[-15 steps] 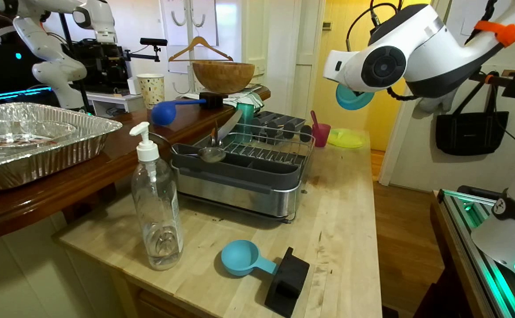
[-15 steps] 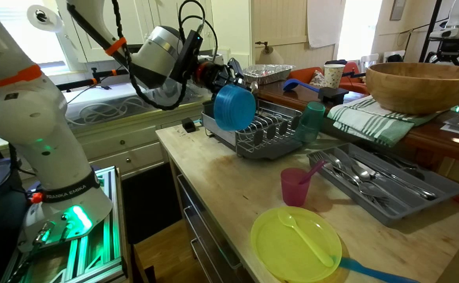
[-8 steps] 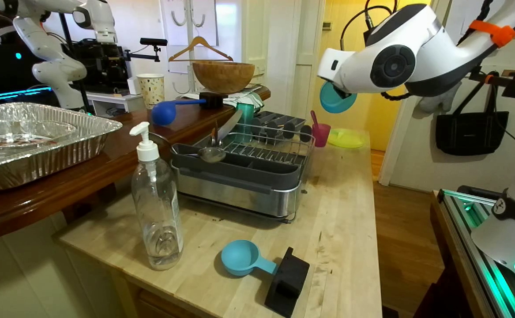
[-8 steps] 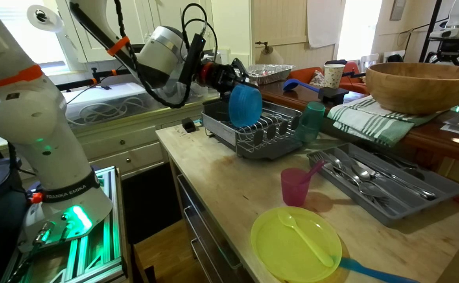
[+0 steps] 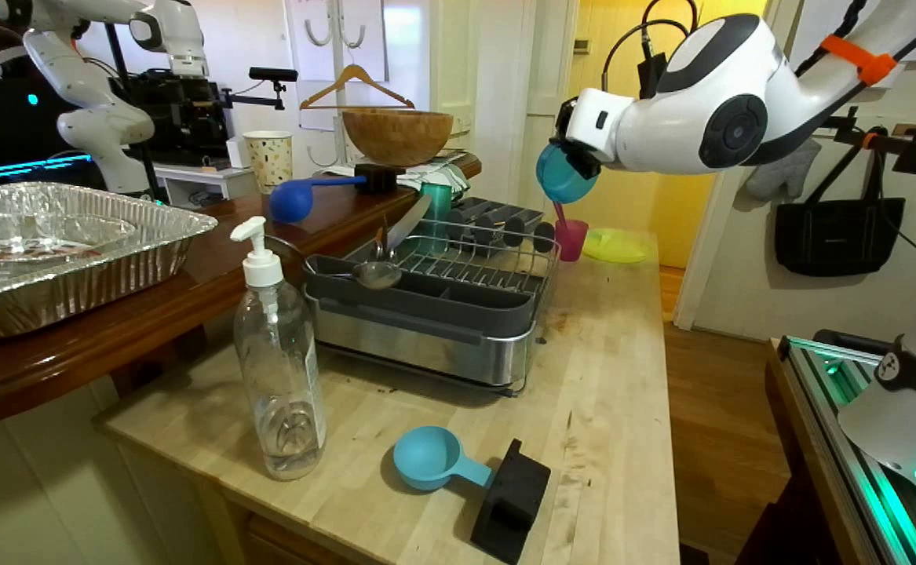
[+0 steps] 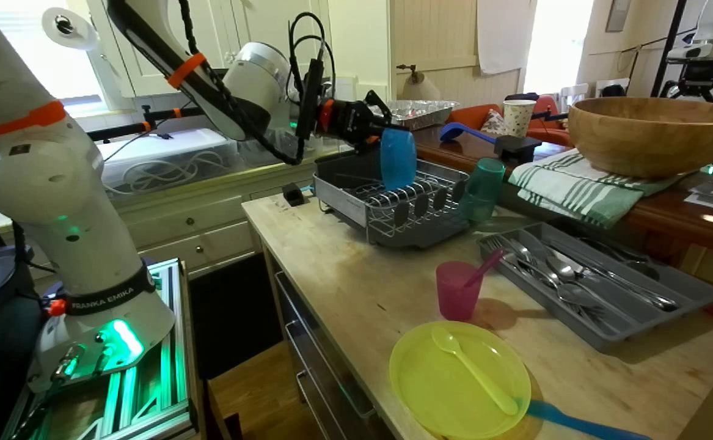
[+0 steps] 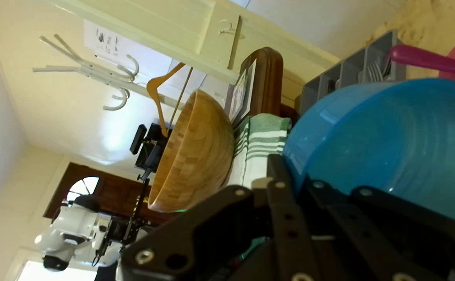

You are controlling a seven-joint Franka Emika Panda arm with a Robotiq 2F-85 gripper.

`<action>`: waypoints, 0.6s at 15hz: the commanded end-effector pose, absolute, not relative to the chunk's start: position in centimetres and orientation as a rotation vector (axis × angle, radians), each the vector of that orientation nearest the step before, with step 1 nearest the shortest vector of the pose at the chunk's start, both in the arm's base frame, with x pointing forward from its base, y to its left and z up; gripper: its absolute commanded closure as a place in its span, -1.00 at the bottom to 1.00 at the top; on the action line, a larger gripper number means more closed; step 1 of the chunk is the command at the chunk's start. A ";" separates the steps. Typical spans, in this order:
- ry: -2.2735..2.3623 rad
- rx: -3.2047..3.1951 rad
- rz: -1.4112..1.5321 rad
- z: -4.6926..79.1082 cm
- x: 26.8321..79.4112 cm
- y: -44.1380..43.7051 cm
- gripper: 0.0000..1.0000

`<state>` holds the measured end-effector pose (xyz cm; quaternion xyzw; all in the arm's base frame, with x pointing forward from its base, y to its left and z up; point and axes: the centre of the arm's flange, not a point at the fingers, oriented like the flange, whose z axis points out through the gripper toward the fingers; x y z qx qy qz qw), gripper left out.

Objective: Put the blue bowl on the drying rack

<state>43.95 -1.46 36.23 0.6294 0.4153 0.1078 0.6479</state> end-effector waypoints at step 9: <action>1.016 1.501 0.349 36.2 43.4 -2.4 0.98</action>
